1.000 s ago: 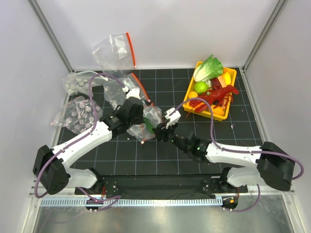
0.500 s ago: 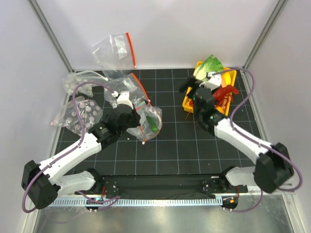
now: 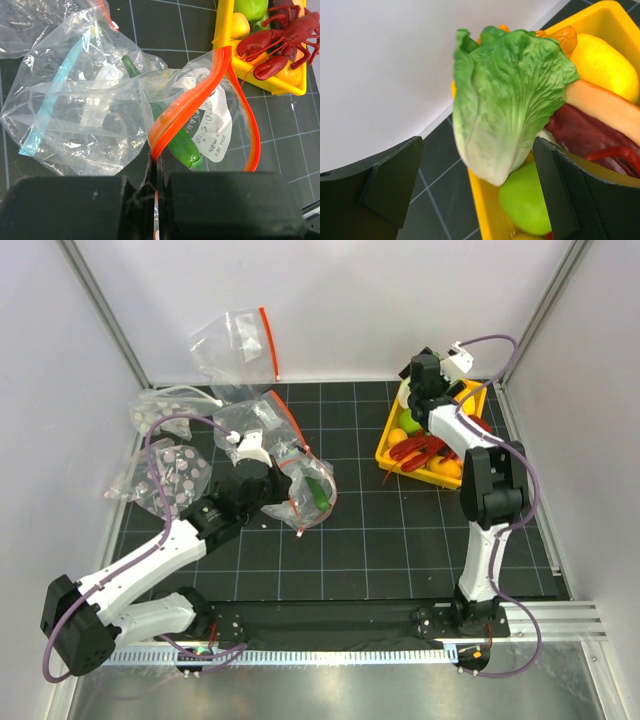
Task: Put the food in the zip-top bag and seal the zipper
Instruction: Pick up the fake vegetable from the bin.
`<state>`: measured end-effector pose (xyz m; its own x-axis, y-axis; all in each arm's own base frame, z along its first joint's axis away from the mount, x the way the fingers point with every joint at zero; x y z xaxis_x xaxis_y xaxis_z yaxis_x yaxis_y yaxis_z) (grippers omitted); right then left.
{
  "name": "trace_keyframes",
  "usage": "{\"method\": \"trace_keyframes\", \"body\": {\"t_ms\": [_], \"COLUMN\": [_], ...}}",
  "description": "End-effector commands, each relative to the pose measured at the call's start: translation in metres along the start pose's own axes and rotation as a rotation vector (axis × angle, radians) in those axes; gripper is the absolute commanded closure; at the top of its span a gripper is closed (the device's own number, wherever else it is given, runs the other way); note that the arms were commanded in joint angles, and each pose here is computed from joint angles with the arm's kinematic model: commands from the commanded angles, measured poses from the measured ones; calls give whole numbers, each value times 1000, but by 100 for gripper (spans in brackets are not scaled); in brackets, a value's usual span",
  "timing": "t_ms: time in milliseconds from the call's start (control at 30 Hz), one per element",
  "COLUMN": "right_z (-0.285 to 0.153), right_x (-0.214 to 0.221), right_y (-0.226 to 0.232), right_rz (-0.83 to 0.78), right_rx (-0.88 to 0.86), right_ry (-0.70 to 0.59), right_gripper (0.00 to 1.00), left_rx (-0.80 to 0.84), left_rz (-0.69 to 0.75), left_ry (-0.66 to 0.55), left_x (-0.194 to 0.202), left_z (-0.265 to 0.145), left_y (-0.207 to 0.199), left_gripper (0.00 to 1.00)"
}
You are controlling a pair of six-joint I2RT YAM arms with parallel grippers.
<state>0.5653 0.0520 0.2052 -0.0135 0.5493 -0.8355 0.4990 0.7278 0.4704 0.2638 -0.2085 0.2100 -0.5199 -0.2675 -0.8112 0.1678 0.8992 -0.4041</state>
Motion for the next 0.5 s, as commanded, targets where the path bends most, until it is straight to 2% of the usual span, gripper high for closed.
{"method": "trace_keyframes", "body": {"t_ms": [0, 267, 400, 433, 467], "right_z": [13, 72, 86, 87, 89], "right_x": [-7, 33, 39, 41, 43], "right_y": [15, 3, -8, -10, -11], "right_rz": [30, 46, 79, 81, 80], "right_rx": [-15, 50, 75, 81, 85], "right_ry": [5, 49, 33, 30, 32], "right_gripper": [1, 1, 0, 1, 8], "left_rx": [43, 25, 47, 57, 62], "left_rz": [-40, -35, -50, -55, -64], "left_ry": [-61, -86, -77, -74, -74], "left_x": [-16, -18, -16, -16, -15], "left_z": [0, -2, -4, -4, -4], "left_y": [-10, -5, -8, -9, -10], "left_gripper": [100, 100, 100, 99, 100]}}
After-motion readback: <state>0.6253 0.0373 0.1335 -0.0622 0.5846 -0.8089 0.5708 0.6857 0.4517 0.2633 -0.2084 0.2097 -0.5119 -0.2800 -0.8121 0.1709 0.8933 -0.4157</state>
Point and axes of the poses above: each gripper's point midway between its finger pads, its own z axis out along the fingers, its own y axis along the line the jaws close on, x = y × z, the point moved 2 cm from there along -z, back along the fingers, and after that the axes turned 1 degree about z, right-handed, at the moved point
